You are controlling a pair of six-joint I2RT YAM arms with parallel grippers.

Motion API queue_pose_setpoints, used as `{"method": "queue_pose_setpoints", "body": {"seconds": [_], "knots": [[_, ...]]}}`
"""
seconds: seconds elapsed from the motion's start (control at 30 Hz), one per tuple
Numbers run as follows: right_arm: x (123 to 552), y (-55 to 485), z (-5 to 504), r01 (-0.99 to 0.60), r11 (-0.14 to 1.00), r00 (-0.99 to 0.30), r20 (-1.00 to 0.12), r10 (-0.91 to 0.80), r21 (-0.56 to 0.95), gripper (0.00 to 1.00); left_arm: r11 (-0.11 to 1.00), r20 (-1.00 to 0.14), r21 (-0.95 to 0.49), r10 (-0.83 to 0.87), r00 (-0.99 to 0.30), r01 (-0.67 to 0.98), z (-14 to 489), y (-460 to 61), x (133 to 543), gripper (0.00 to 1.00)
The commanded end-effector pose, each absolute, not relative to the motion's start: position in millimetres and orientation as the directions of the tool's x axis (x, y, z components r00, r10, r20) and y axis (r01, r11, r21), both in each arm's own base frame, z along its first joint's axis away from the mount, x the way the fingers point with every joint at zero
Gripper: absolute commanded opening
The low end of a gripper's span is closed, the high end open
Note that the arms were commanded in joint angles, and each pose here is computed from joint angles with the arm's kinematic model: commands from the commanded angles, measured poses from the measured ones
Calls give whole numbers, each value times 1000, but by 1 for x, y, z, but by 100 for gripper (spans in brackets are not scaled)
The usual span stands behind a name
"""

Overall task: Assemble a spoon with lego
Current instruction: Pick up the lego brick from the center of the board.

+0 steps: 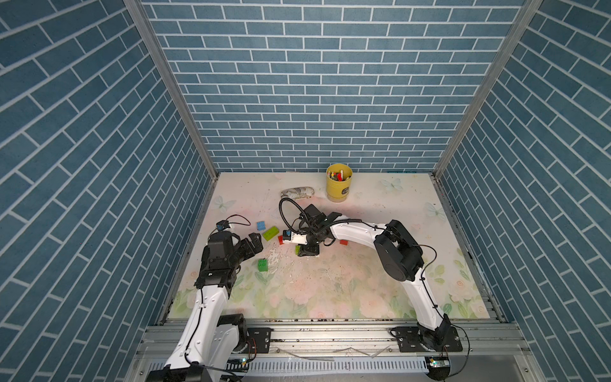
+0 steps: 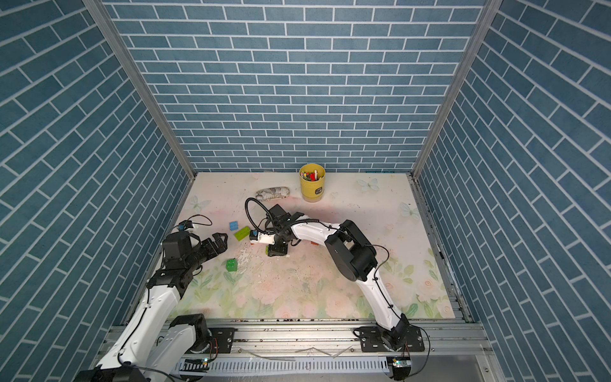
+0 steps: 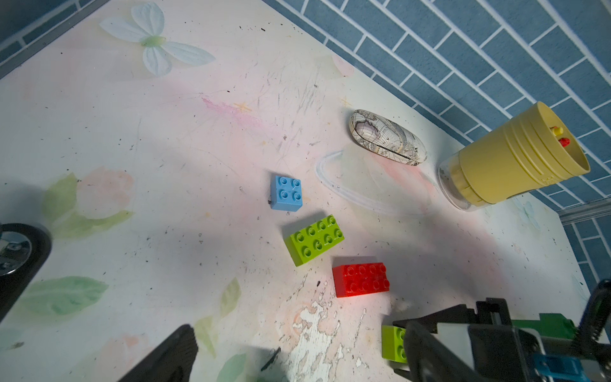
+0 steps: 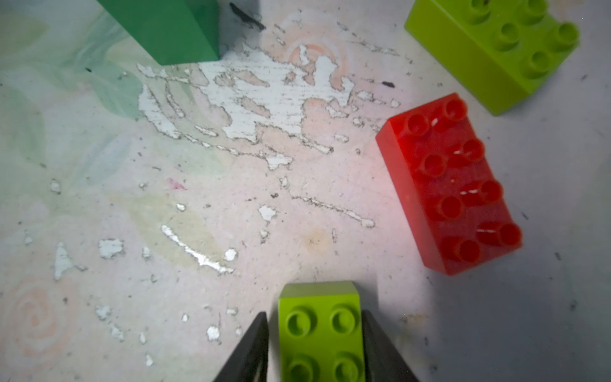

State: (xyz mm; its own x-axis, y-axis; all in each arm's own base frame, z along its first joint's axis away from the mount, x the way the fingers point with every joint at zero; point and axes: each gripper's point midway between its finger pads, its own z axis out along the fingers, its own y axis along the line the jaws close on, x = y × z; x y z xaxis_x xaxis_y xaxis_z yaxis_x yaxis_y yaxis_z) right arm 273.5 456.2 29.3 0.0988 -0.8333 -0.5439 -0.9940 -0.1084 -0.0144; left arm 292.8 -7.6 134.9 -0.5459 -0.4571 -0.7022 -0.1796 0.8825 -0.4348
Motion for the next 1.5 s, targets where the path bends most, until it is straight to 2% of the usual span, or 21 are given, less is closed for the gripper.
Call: {"method": "queue_pose_setpoints", "body": {"seconds": [0.0,0.1,0.2,0.6,0.67,0.8,0.97,1.07,1.23,1.47], "knots": [[273,461,34,-988,-151,141,-547,-825,-26,45,881,-699,-436,-459,-548,-182,132,-7,293,99],[272,460,35,-988,-153,140,-547,-825,-22,49,881,-698,-437,-459,-550,-182,132,-7,292,99],[271,460,34,-988,-154,138,-544,-828,-17,48,881,-697,-438,-459,-551,-180,132,-7,293,99],[272,460,48,-989,-145,136,-553,-822,-28,28,881,-695,-443,-454,-558,-165,133,-10,293,99],[276,461,65,-992,-122,125,-572,-810,-44,27,881,-695,-450,-450,-560,-148,135,-13,294,99],[286,451,137,-995,-56,95,-650,-754,-81,27,875,-696,-471,-444,-564,-108,143,-20,297,99],[293,401,206,-991,21,75,-675,-734,-132,26,859,-689,-509,-443,-573,-52,152,-36,301,98],[296,357,220,-987,62,47,-643,-764,-146,26,858,-695,-514,-416,-587,1,155,-56,305,98],[297,298,210,-982,127,-27,-557,-830,-142,26,832,-696,-537,-340,-633,143,150,-119,316,98],[305,276,180,-976,168,-72,-528,-846,-136,25,756,-690,-580,-259,-676,303,141,-204,328,98]]}}
